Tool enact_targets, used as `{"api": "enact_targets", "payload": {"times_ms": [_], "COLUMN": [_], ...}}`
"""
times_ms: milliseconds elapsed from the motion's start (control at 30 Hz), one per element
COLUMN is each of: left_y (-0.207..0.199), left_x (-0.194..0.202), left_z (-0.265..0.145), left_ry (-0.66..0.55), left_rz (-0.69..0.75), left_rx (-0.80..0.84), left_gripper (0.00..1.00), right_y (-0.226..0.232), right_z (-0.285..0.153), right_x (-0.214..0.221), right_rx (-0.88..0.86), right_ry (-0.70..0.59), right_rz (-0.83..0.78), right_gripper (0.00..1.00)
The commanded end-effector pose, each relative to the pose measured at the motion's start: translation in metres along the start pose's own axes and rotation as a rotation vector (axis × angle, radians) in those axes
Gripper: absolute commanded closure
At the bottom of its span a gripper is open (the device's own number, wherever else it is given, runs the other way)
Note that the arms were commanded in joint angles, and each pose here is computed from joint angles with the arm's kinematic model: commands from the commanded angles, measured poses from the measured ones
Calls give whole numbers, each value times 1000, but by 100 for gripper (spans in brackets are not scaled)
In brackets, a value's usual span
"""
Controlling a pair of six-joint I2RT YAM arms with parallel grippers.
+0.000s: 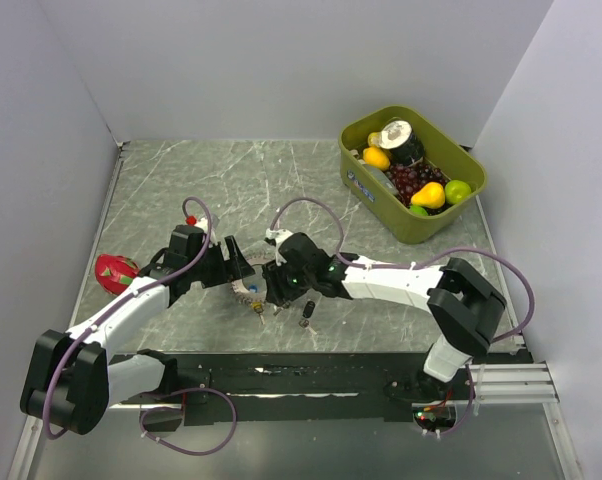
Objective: Put the keys on the keyring
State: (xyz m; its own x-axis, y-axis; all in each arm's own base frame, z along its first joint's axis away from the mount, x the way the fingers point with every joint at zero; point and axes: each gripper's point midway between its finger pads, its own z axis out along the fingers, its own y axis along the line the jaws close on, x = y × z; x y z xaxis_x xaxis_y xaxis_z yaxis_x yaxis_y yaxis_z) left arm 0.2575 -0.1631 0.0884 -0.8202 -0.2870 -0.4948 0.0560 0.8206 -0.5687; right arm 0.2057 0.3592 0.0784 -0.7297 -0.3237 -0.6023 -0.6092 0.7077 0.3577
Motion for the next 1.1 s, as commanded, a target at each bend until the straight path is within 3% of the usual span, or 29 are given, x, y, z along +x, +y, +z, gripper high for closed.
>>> {"api": "enact_targets", "payload": {"times_ms": [0, 200, 467, 800, 1067], "left_y": [-9, -11, -25, -51, -54], "left_x": [-8, -6, 6, 26, 36], "left_z": [-3, -3, -2, 10, 19], "left_ry": [-27, -20, 13, 54, 78], "left_rz": [8, 7, 10, 21, 30], "left_rx": [32, 46, 121, 169, 163], "left_gripper": [15, 16, 19, 28, 48], "right_y": [6, 6, -17, -17, -16], "right_z": [8, 19, 24, 25, 10], "right_x": [-20, -22, -21, -12, -14], "right_rx": [-14, -20, -30, -89, -76], "right_ry": [-26, -14, -17, -1, -22], "right_rz": [-16, -24, 84, 103, 110], "right_gripper": [44, 45, 45, 45, 46]}}
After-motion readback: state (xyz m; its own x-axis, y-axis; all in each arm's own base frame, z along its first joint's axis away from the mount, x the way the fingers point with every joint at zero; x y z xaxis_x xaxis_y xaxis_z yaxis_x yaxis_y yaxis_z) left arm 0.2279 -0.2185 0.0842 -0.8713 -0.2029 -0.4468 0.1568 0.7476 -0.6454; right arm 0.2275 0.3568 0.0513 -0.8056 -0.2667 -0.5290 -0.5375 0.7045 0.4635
